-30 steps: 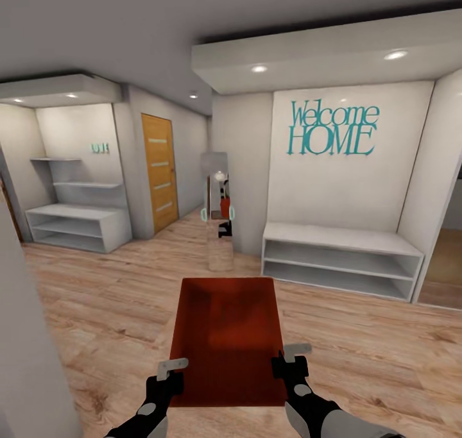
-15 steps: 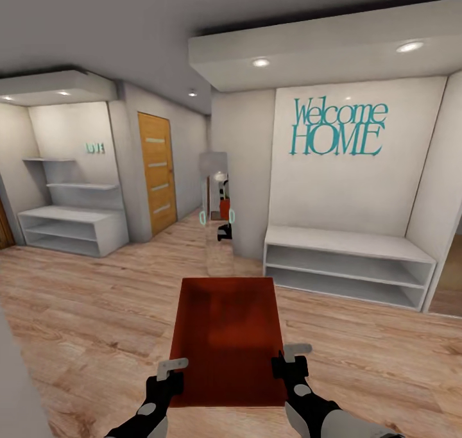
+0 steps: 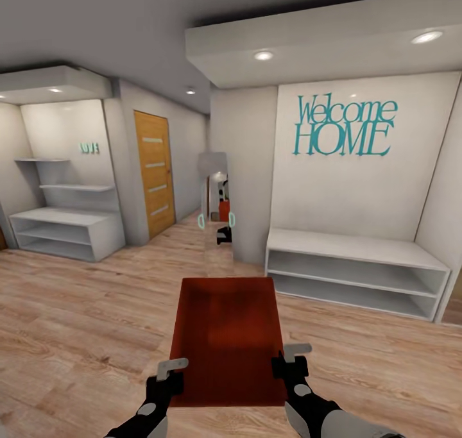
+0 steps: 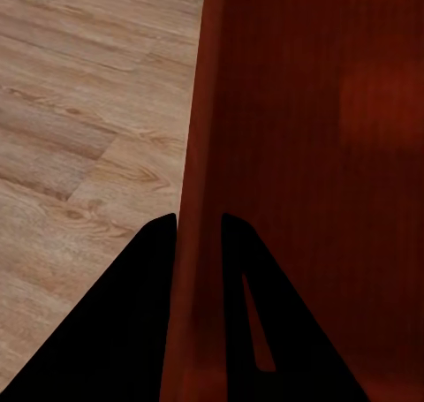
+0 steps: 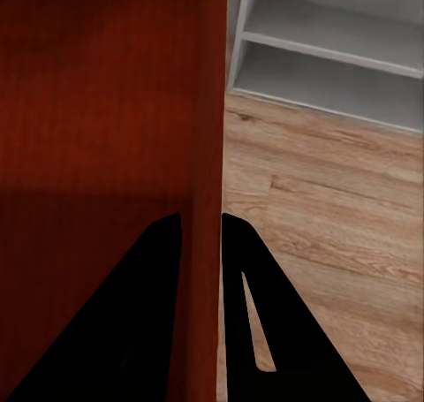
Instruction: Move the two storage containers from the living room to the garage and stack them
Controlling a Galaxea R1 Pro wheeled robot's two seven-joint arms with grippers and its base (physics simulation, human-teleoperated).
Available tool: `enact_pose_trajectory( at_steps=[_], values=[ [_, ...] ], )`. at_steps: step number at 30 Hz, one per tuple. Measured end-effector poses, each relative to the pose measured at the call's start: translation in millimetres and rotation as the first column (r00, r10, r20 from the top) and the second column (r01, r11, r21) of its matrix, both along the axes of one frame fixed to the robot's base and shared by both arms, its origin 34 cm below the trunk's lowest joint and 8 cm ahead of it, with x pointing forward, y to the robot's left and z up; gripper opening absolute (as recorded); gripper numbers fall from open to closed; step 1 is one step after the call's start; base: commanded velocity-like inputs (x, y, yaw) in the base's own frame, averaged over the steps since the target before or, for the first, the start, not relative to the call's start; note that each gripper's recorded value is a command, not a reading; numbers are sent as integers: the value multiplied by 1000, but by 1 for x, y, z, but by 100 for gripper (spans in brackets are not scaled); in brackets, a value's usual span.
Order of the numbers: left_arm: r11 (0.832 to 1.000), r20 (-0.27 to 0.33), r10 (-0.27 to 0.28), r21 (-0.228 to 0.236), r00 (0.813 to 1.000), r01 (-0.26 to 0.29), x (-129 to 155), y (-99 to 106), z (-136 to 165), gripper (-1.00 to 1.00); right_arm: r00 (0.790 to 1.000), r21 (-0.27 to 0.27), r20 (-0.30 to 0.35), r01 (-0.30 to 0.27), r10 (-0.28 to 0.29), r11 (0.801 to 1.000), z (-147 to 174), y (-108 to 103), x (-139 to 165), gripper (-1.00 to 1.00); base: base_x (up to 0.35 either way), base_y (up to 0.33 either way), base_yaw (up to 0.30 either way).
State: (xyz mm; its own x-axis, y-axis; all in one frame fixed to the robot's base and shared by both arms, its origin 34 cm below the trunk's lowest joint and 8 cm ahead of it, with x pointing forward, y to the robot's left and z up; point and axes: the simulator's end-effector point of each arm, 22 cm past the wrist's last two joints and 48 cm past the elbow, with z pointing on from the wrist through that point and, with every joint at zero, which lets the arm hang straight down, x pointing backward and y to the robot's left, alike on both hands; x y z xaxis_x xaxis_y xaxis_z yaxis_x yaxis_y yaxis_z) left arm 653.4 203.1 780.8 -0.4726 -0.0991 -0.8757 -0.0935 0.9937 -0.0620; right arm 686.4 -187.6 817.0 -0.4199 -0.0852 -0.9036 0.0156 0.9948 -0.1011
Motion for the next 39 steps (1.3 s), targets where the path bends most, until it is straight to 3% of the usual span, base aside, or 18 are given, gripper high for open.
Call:
enact_pose_trajectory(
  at_steps=[33,39],
  values=[
    [1000,0,0,1,1000,0,0,1,0,-100,1000,0,0,-2,2,1000,0,0,0,-100,322,0,1],
    [1000,-1,0,1,1000,0,0,0,0,-100,1000,0,-1,-2,2,1000,0,0,0,-100,322,0,159]
  ],
)
